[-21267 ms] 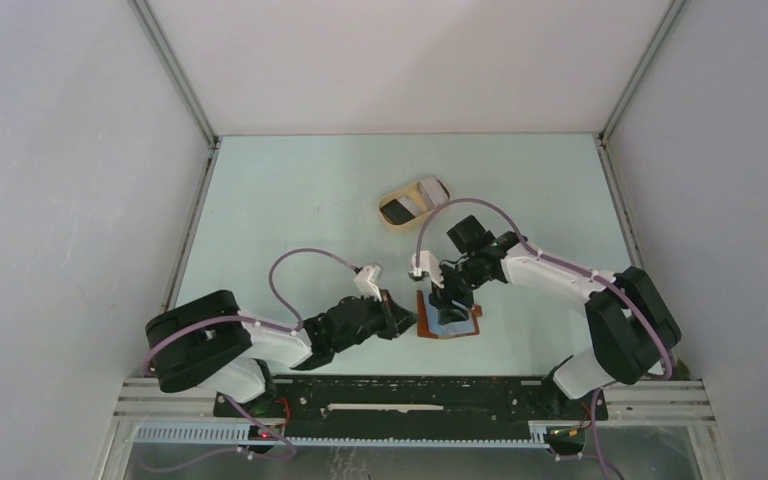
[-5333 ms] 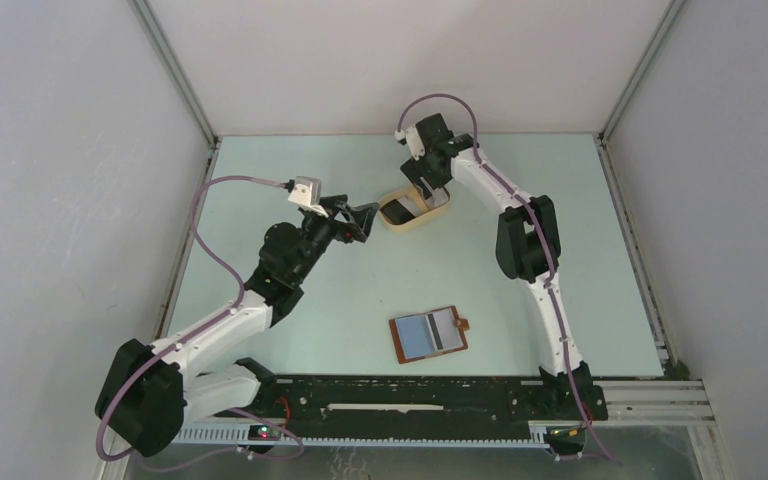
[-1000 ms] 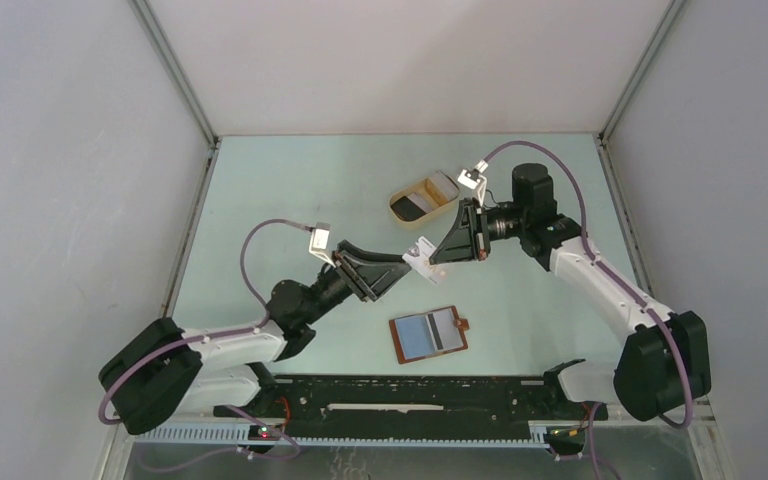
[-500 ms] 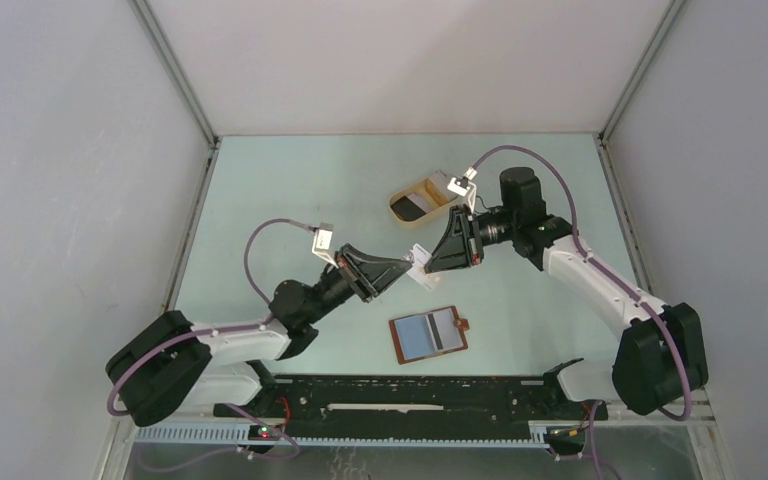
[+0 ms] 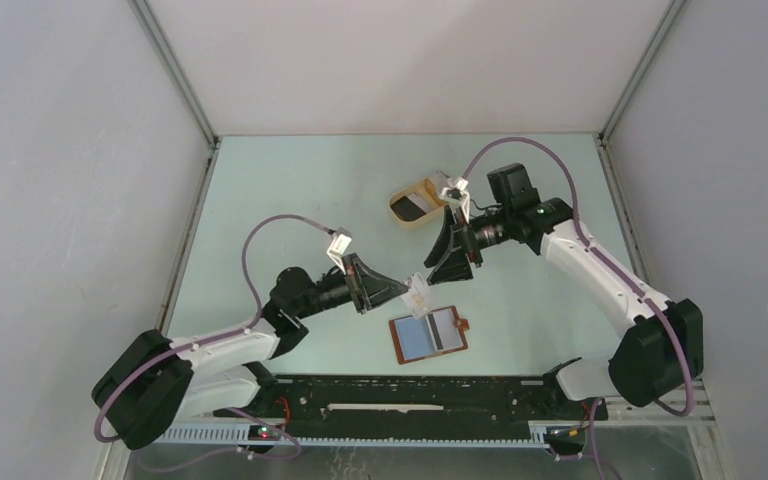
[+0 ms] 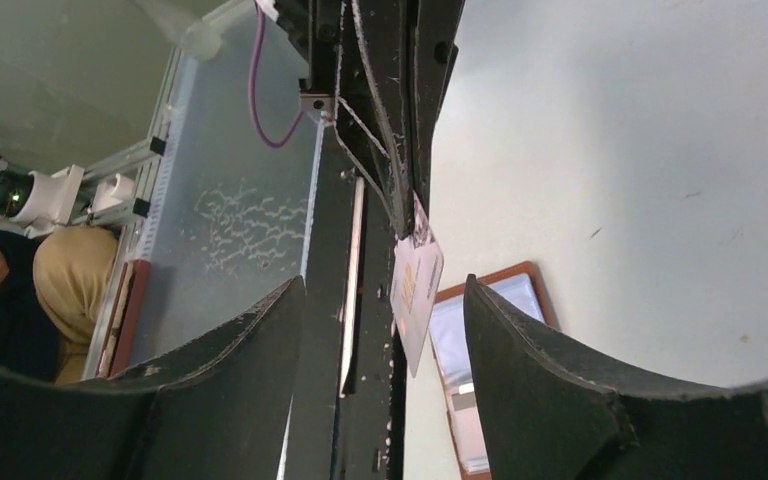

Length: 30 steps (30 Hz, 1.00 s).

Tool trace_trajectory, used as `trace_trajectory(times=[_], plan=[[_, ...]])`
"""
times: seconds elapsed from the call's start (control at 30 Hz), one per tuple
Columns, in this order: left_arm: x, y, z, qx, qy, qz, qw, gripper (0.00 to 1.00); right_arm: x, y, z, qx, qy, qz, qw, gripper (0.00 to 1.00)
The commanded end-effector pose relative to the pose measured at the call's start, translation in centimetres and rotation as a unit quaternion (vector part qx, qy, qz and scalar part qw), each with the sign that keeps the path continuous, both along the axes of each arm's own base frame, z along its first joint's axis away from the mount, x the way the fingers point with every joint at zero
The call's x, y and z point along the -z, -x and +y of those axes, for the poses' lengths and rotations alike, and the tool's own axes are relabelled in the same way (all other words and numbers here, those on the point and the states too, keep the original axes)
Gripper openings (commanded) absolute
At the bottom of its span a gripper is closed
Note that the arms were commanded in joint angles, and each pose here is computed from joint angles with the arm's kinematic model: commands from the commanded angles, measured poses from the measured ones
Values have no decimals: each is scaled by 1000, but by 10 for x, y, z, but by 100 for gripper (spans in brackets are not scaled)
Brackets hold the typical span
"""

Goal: Put the credit cards into the card holder
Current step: Pick up the credit card from the storage box.

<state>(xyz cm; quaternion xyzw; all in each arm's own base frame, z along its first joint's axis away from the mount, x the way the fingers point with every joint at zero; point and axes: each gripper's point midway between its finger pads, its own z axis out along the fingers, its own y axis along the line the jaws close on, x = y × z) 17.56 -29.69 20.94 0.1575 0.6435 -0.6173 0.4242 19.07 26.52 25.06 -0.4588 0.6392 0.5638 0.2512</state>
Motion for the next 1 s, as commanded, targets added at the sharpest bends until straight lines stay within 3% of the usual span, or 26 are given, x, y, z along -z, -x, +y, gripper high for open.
trace_trajectory(times=[0.0,0.33,0.73,0.83,0.97], plan=[[-13,10,-7,52,-36,-42,997,0,15,2,5,-13,39,-15,999,67],[-12,16,-8,71,-50,-47,995,0,28,4,10,-23,57,-7,998,60],[-14,15,-10,75,-49,-45,995,0,40,13,20,-50,73,12,996,40],[-13,15,-10,75,-49,-45,995,0,43,15,22,-56,77,16,995,33],[-12,15,-10,75,-51,-43,995,0,43,16,22,-62,79,16,995,11]])
